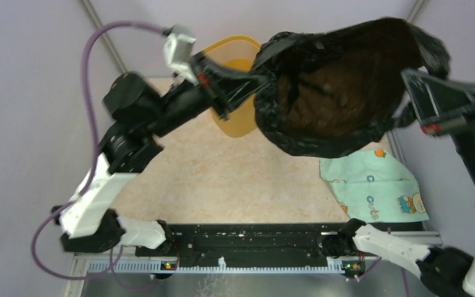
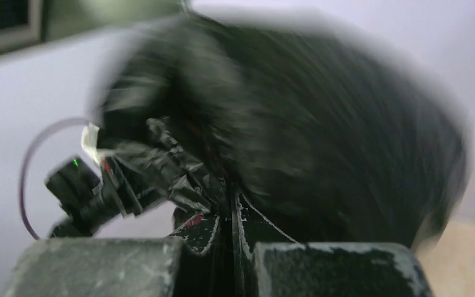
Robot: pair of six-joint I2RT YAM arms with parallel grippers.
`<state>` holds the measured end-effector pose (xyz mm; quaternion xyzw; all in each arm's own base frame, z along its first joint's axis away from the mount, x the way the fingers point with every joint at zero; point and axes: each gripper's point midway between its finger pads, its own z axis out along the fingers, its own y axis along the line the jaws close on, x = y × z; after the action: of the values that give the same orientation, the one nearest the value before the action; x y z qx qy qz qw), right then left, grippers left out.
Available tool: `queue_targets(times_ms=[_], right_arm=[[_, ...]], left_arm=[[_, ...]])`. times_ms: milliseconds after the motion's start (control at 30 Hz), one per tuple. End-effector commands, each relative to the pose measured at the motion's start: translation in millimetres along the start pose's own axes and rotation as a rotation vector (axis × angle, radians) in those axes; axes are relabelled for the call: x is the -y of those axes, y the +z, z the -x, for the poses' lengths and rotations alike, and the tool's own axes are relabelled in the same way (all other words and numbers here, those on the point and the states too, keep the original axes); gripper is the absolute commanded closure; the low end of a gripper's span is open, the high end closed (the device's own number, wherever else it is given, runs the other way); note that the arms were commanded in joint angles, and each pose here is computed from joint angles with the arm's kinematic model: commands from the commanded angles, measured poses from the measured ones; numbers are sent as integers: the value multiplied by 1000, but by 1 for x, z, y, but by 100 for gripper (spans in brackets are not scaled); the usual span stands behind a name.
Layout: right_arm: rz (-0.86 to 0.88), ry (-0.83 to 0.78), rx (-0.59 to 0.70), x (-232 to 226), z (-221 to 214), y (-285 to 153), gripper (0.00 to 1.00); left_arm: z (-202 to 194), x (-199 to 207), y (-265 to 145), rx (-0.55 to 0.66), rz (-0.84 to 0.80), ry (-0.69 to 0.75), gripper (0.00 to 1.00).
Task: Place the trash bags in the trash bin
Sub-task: Unfold the trash bag at the center of the board.
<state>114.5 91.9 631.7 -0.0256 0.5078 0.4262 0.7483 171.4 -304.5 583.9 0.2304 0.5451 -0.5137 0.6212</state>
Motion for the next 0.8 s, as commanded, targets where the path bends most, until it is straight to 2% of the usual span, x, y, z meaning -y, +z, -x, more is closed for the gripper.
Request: queue_targets(times_ms=[0,33,67,100,167,233,267,333,467,533,600,633,767], right_arm=[[-274,101,-765,121,-333,-52,100],[-324,172,-882,136,-386,-90,100],[-360,214,-943,145,-416,-121,100],[-387,242,-976,150,-433,-147,100],[-381,265,-926,145,-421,-161,100],[-357,232,-833,134,-374,-147,100],[-302,215,-753,114,-326,-124,100],[-251,157,-724,87,-270,-87,100],[-89,64,-464,22,-113,-14,100],[-53,32,-324,3,-50,4,100],[-38,20,-257,-6,-23,14,100],[-34,22,-255,-7,-24,18,100],[-34,61,-345,2,-78,25,100]], left_arm=[[-283,-128,-47,-614,437,-95,100],[-331,-128,-75,-717,471,-156,100],[-363,-123,-98,-767,493,-200,100],[-381,-116,-118,-785,509,-228,100],[-385,-99,-142,-766,508,-271,100],[-349,-78,-145,-704,482,-267,100],[-322,-69,-141,-657,471,-250,100],[-235,-44,-116,-498,398,-230,100],[-81,0,-73,-226,235,-161,100],[-33,12,-53,-139,196,-111,100],[-8,14,-41,-84,199,-71,100],[-4,13,-37,-68,204,-56,100],[-22,6,-27,-76,223,-41,100]])
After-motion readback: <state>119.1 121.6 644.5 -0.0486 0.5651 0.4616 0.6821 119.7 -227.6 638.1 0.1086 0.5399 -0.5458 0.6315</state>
